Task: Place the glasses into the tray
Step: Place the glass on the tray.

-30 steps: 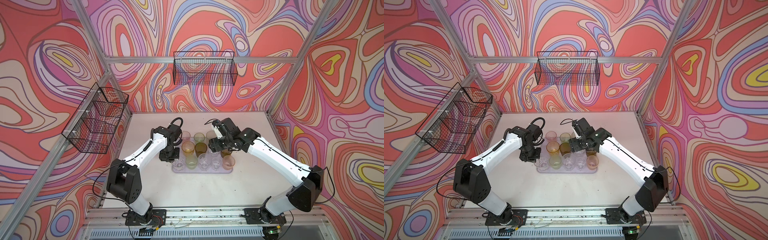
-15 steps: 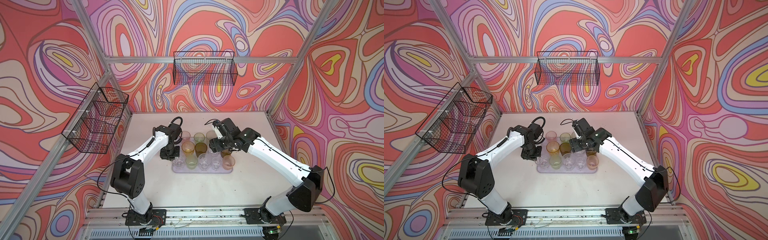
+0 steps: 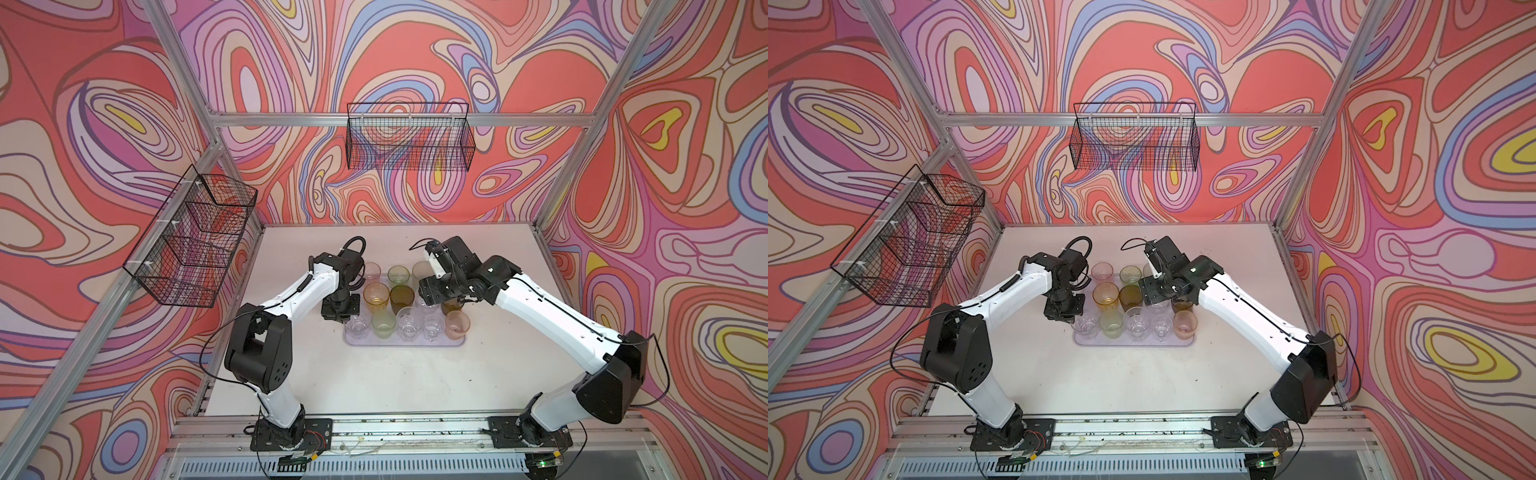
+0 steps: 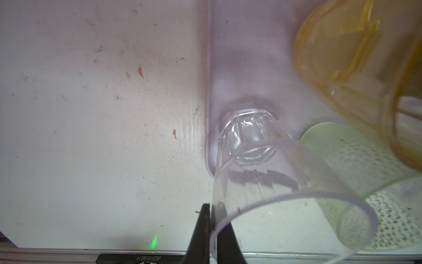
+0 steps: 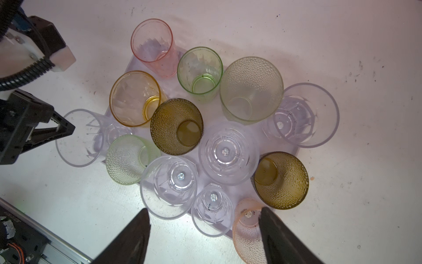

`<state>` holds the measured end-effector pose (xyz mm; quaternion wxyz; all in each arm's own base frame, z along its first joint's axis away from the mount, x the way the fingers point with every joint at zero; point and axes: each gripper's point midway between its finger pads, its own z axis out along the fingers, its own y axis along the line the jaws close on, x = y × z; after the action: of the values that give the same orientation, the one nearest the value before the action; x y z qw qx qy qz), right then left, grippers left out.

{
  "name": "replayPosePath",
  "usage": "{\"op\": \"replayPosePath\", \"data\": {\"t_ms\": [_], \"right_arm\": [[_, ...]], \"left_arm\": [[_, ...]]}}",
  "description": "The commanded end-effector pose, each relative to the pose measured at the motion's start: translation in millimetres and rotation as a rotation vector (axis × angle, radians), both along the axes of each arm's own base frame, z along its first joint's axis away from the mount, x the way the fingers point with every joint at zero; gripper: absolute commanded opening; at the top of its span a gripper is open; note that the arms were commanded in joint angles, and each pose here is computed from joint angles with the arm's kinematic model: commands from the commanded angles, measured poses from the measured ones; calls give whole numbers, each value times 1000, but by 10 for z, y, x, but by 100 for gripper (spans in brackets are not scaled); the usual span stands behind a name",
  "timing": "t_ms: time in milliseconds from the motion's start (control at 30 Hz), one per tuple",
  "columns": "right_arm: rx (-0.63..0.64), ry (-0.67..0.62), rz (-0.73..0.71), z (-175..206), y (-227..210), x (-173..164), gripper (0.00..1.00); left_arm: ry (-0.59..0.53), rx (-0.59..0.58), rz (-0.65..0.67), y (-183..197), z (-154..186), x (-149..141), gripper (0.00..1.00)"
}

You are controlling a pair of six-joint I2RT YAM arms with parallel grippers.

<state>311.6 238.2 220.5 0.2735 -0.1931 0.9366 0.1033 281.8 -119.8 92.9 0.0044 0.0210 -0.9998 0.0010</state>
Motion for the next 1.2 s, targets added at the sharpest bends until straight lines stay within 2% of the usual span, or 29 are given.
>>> {"op": "replayPosePath", "data": {"t_ms": [0, 200, 333, 500, 667, 867, 967, 1100, 1167], "right_arm": [[-3, -20, -9, 63, -69, -17, 78], [-8, -21, -12, 62, -81, -16, 78], [-11, -30, -18, 76, -97, -10, 78], [-24, -54, -34, 101, -138, 21, 79], [-47, -134, -77, 250, -257, 90, 80], [-109, -272, -163, 503, -518, 181, 89], [-158, -332, -235, 605, -700, 260, 94], [-201, -382, -380, 653, -1116, 469, 97], [-195, -408, -464, 683, -1375, 585, 98]], "left_arm": [[20, 0, 0, 14, -41, -24, 5], [20, -2, 3, 9, -41, -20, 13], [21, -3, 2, 3, -22, -18, 22], [11, -4, 0, 5, 53, -6, 27], [-30, 15, -9, 50, 279, 40, 33], [-143, 56, -61, 134, 696, 208, 43], [-211, 78, -89, 179, 895, 339, 58], [-339, 78, -105, 249, 1134, 564, 86], [-423, 64, -111, 283, 1254, 689, 91]]}}
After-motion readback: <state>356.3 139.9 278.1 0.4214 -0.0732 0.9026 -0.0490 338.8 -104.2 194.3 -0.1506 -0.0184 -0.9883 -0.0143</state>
